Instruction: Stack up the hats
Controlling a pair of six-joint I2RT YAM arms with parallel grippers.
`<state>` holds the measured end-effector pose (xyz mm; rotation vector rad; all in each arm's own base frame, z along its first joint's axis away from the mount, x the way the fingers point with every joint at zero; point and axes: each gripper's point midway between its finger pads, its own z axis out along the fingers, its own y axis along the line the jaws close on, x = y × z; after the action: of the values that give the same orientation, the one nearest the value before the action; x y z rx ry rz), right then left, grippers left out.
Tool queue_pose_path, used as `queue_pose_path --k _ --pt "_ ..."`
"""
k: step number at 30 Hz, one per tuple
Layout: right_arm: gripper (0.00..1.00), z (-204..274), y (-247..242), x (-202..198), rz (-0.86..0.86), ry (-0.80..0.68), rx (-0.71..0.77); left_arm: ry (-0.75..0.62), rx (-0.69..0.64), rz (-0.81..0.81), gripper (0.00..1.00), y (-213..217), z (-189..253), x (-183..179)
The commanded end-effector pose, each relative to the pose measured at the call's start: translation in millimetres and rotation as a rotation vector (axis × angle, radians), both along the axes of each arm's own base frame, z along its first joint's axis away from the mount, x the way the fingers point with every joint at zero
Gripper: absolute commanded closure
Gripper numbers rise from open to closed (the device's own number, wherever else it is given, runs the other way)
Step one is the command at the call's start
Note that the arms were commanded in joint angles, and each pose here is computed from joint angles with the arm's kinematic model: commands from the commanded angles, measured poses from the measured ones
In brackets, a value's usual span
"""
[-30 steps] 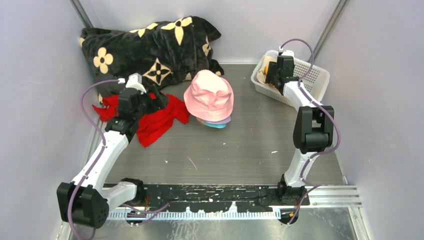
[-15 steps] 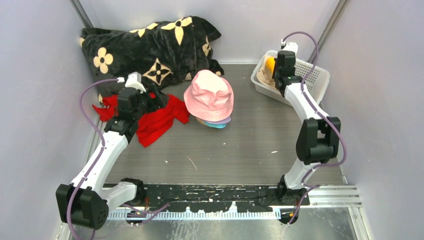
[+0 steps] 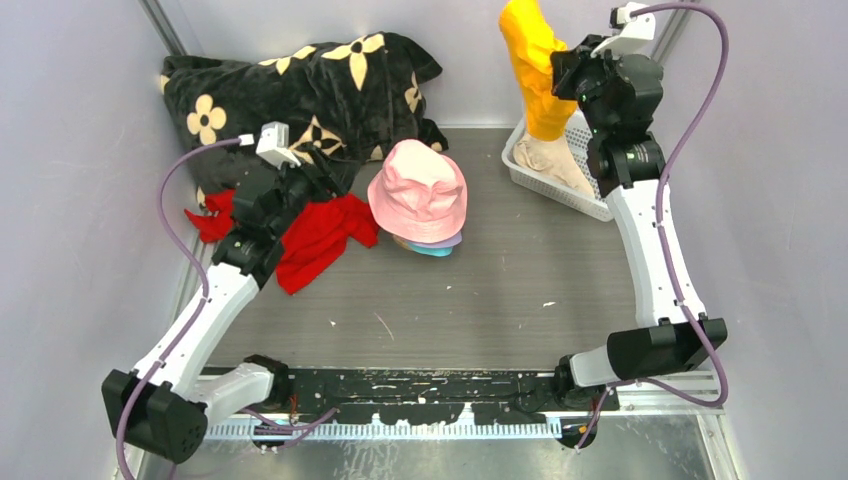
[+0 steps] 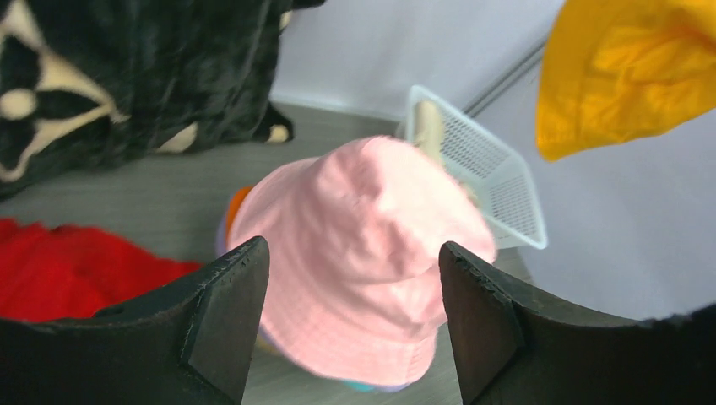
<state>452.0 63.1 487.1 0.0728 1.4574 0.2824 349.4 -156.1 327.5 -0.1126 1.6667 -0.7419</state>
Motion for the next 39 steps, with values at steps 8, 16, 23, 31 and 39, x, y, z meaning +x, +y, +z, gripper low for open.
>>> queue_pose_path --k 8,16,23,31,39 --pt "0.99 68 60 -76 0.389 -0.107 0.157 -0.314 -0.220 -0.322 0.27 -83 122 8" --pt "0.99 79 76 -104 0.516 -0.126 0.235 -0.363 -0.310 -0.532 0.27 -160 132 31" --pt "0.99 88 82 -115 0.566 -0.138 0.271 -0.377 -0.362 -0.581 0.27 -196 117 55" --pt "0.99 71 84 -107 0.572 -0.104 0.274 -0.435 -0.398 -0.610 0.28 -219 118 59" --pt "0.99 63 85 -100 0.568 -0.088 0.265 -0.474 -0.459 -0.642 0.28 -226 123 56"
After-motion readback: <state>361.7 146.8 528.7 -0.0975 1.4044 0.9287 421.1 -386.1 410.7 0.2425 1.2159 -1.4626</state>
